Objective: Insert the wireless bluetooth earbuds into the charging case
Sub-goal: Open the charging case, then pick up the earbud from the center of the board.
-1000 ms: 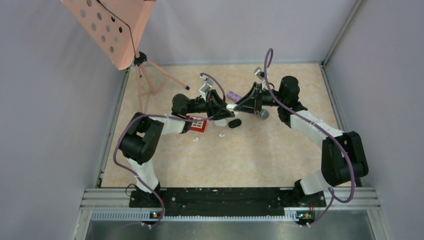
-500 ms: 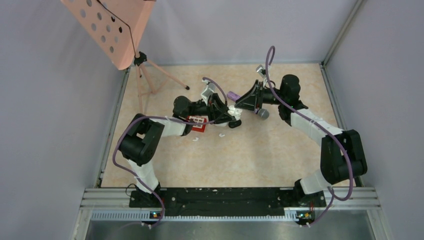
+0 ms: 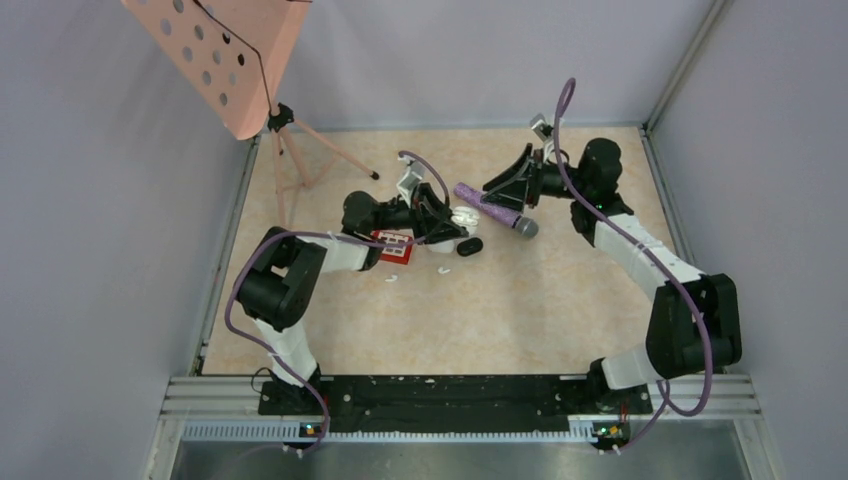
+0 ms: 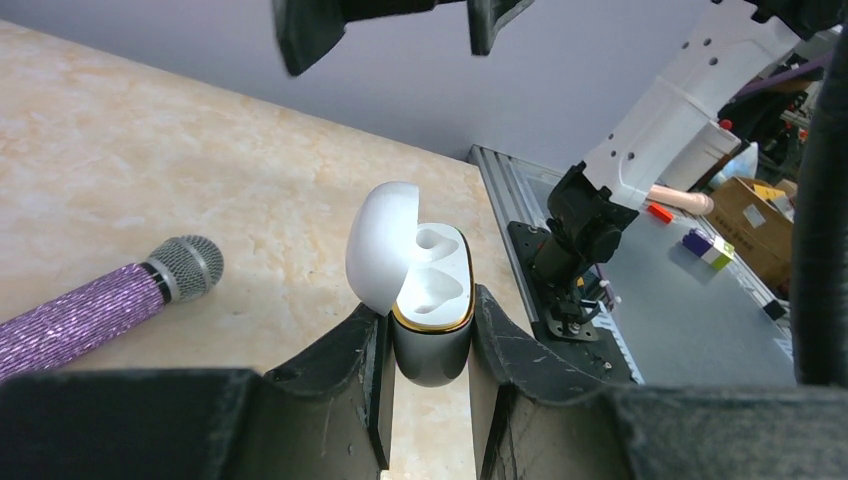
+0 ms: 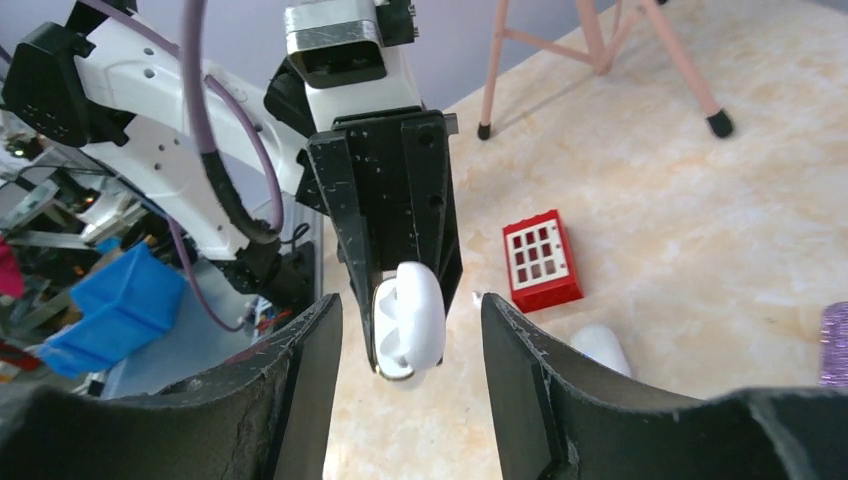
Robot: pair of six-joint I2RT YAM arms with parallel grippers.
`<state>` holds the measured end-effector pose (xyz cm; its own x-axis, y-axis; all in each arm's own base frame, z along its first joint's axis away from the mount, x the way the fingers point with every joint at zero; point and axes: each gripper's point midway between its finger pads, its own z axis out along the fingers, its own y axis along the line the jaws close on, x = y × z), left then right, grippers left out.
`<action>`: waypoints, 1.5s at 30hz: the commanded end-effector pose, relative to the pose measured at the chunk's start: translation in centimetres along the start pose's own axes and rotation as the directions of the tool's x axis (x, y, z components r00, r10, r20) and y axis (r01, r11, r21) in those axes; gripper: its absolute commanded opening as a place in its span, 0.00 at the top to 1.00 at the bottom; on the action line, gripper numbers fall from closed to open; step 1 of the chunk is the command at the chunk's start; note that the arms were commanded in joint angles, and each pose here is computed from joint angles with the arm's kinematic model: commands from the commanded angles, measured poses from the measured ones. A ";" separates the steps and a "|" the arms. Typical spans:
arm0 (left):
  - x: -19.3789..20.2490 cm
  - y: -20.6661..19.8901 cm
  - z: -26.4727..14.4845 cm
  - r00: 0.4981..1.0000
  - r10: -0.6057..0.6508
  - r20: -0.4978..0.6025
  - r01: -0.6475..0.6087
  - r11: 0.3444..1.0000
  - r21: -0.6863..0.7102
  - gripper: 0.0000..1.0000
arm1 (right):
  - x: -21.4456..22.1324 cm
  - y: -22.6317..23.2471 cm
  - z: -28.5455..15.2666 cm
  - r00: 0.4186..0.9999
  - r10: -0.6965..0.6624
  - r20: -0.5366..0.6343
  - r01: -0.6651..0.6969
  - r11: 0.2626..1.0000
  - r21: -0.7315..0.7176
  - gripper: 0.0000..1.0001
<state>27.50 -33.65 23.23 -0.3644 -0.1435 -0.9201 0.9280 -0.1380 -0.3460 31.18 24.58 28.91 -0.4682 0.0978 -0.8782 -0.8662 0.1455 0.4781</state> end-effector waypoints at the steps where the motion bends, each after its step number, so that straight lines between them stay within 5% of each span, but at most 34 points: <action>1: -2.4 0.5 -1.4 0.996 0.060 0.064 -0.057 0.997 -0.052 1.00 | -2.2 0.3 -1.4 0.994 -0.110 0.008 0.109 0.993 0.046 0.47; 6: -3.9 1.6 -3.5 0.991 0.086 0.099 -0.070 0.985 -0.157 1.00 | 2.5 -3.6 -1.9 0.974 -0.191 -0.119 0.209 0.964 0.163 0.52; 12: -5.7 2.1 -5.8 0.985 0.137 0.109 -0.108 0.965 -0.239 1.00 | 9.7 -4.9 -0.3 0.904 -0.260 -0.341 0.319 0.939 0.130 0.62; 22: -4.9 0.1 -5.9 0.977 0.207 0.048 -0.199 0.971 -0.131 1.00 | 3.3 0.9 2.4 0.945 -0.283 -0.163 0.273 0.959 -0.081 0.52; 32: -4.8 -1.4 -6.0 0.943 0.332 0.032 -0.328 0.939 -0.100 1.00 | 4.4 -0.3 1.9 0.941 -0.265 -0.210 0.269 0.963 -0.008 0.52; 39: -5.1 -0.5 -6.4 0.966 0.249 0.071 -0.235 0.958 -0.166 1.00 | 6.0 -2.6 1.9 0.937 -0.244 -0.248 0.263 0.964 0.045 0.52; 45: -7.1 1.7 -8.2 0.979 0.122 0.166 -0.069 0.953 -0.294 1.00 | 12.6 -4.9 2.6 0.904 -0.155 -0.398 0.201 0.976 0.078 0.56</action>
<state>30.65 -26.37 25.52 -0.2261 -0.2356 -0.9452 0.9637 0.0876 -0.2524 31.07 26.95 20.68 -0.3164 -0.2101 -0.9251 -0.9364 0.2250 0.2692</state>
